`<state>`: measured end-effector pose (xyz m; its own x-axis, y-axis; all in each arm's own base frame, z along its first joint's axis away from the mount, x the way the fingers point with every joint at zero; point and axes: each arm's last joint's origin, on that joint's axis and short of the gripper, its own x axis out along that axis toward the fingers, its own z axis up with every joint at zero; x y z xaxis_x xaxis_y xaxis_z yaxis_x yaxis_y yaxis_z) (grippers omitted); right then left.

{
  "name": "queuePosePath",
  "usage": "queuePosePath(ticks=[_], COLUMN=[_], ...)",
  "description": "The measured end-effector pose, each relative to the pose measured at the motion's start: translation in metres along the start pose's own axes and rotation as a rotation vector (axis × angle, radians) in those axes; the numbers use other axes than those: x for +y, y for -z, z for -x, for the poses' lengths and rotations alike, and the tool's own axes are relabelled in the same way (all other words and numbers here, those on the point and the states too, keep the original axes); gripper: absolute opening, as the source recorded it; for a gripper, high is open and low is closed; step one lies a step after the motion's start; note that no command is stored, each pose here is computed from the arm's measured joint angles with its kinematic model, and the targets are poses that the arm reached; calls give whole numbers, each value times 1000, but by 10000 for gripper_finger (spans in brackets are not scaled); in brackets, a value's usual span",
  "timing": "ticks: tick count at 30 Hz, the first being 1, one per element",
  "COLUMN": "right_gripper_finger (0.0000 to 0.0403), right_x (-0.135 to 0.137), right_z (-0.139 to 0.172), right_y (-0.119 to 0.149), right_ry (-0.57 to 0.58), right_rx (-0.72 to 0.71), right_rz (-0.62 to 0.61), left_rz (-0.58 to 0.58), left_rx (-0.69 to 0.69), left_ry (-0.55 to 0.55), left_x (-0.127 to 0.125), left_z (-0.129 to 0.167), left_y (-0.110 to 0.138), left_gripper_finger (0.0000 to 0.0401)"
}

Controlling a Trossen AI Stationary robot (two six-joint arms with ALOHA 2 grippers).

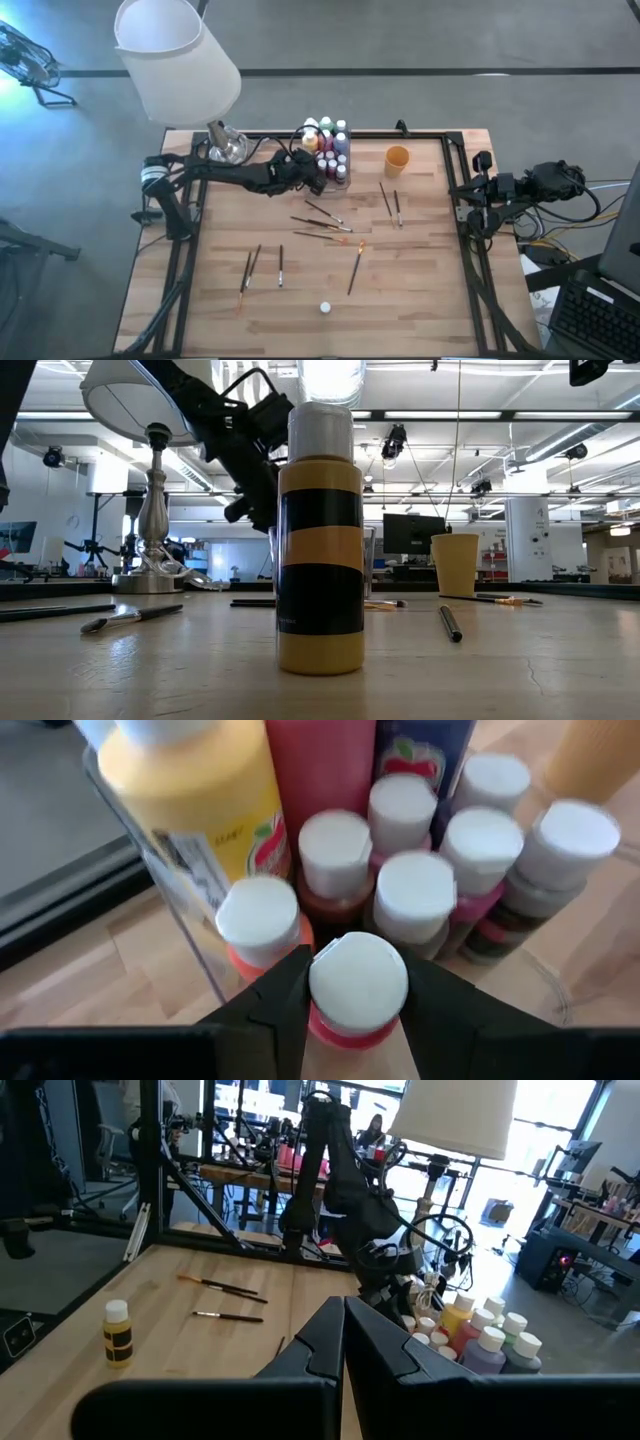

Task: Pick & Place Paint Supplies
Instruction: Put the small red paint bottle into the bin, then put the small yellow paint bottle into the bin

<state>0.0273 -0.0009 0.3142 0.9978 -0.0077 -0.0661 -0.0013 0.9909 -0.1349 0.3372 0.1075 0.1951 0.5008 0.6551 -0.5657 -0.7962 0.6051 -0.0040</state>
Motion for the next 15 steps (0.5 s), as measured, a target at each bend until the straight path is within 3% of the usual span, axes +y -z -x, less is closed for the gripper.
queuePosePath(ticks=[15], right_gripper_finger=[8], right_x=[0], right_z=[0], right_y=[0], right_ry=[0], right_rx=[0], right_rz=[0], left_rz=[-2], left_rx=[-25], left_ry=[4], left_x=[5], left_z=[0], left_y=[-7], left_gripper_finger=[194])
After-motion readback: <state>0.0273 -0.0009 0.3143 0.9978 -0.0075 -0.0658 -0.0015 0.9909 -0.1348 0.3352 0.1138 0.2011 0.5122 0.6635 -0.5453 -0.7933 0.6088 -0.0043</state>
